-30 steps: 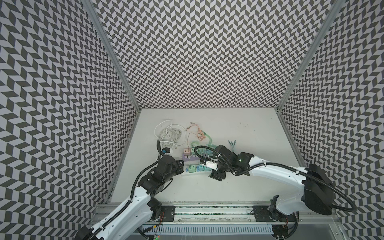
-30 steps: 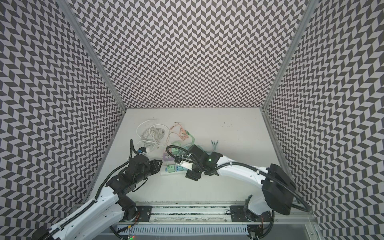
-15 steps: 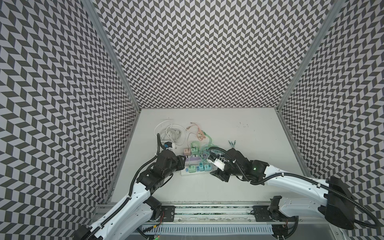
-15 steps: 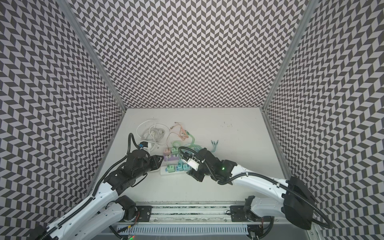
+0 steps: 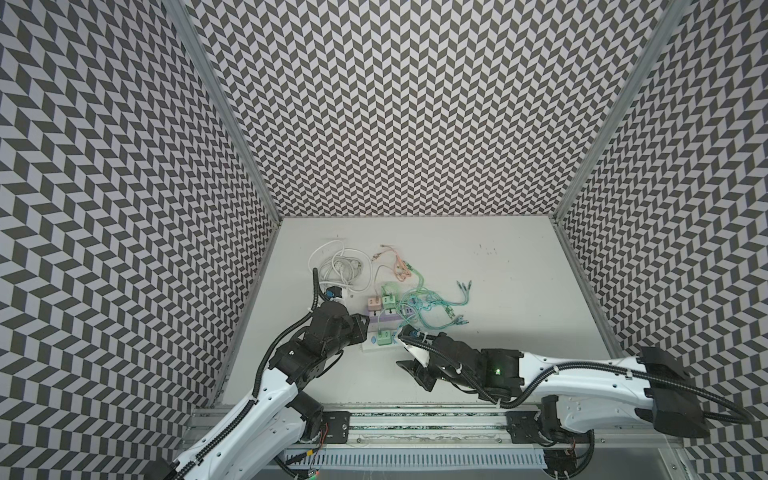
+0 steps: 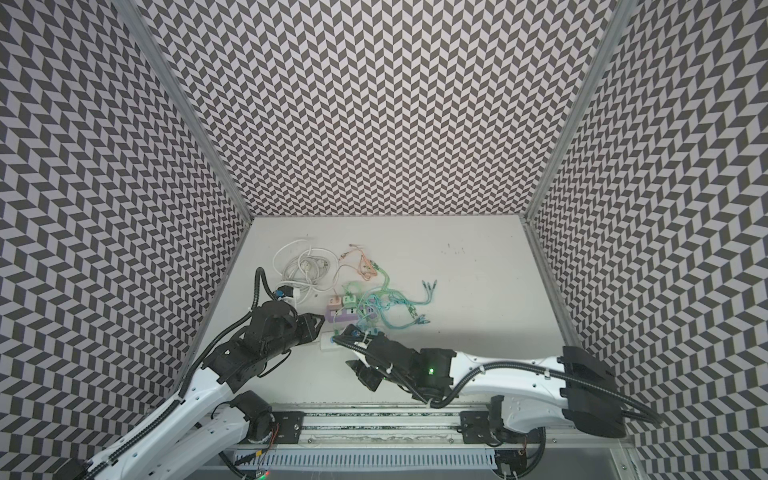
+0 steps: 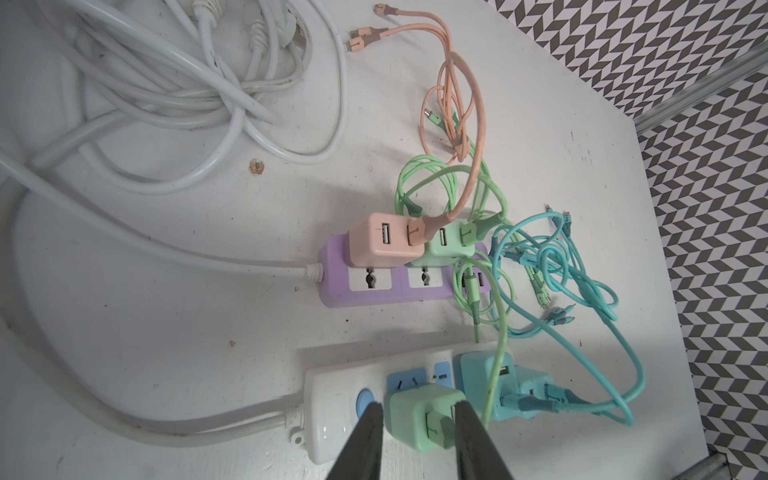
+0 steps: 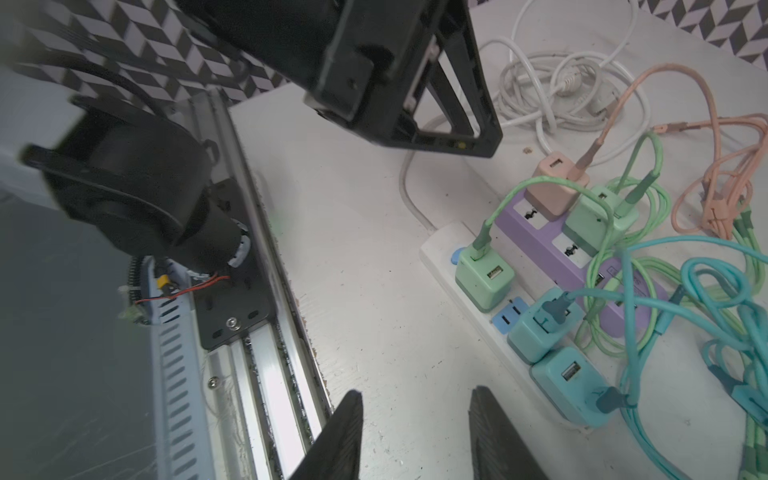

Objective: Insert the plug

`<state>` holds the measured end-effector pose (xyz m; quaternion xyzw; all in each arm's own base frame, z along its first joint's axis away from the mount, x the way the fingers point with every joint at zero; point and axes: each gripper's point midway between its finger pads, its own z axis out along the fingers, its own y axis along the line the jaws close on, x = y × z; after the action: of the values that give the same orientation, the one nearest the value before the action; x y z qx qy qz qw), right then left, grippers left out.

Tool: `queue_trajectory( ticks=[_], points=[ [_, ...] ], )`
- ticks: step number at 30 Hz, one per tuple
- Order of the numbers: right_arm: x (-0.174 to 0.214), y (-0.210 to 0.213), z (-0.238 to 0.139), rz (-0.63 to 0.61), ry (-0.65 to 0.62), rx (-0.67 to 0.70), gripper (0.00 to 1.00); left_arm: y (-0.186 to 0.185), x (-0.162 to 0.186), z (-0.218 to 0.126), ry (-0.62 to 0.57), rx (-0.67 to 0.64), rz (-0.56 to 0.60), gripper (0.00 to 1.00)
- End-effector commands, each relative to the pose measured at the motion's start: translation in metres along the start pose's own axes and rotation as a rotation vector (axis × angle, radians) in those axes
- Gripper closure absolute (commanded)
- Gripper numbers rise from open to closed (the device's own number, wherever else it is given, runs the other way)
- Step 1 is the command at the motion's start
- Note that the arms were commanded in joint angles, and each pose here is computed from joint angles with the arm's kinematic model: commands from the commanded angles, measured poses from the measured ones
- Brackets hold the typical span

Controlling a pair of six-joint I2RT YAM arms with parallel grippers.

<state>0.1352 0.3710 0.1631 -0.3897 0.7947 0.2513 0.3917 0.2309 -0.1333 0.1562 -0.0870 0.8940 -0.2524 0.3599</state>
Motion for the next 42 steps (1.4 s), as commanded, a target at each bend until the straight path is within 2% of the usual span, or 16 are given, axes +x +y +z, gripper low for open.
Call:
queue_trajectory(
  ticks=[1,6,21,36,42],
  points=[
    [-0.026,-0.023,0.008,0.163,-0.091,0.203,0.56,0.0,-0.013,-0.015,-0.037,-0.014,-0.03,0.67],
    [-0.032,-0.037,0.021,0.296,-0.092,0.336,0.56,0.0,-0.014,-0.025,-0.06,0.001,-0.059,0.65],
    [-0.007,-0.041,0.047,0.451,0.01,0.453,0.59,-0.008,-0.014,-0.031,-0.057,0.053,-0.034,0.64],
    [-0.01,-0.06,0.067,0.457,-0.009,0.515,0.64,-0.015,-0.015,-0.035,-0.069,0.1,-0.022,0.64],
    [-0.005,-0.069,0.07,0.469,0.002,0.527,0.7,-0.015,-0.016,-0.036,-0.072,0.099,-0.021,0.64]
  ],
)
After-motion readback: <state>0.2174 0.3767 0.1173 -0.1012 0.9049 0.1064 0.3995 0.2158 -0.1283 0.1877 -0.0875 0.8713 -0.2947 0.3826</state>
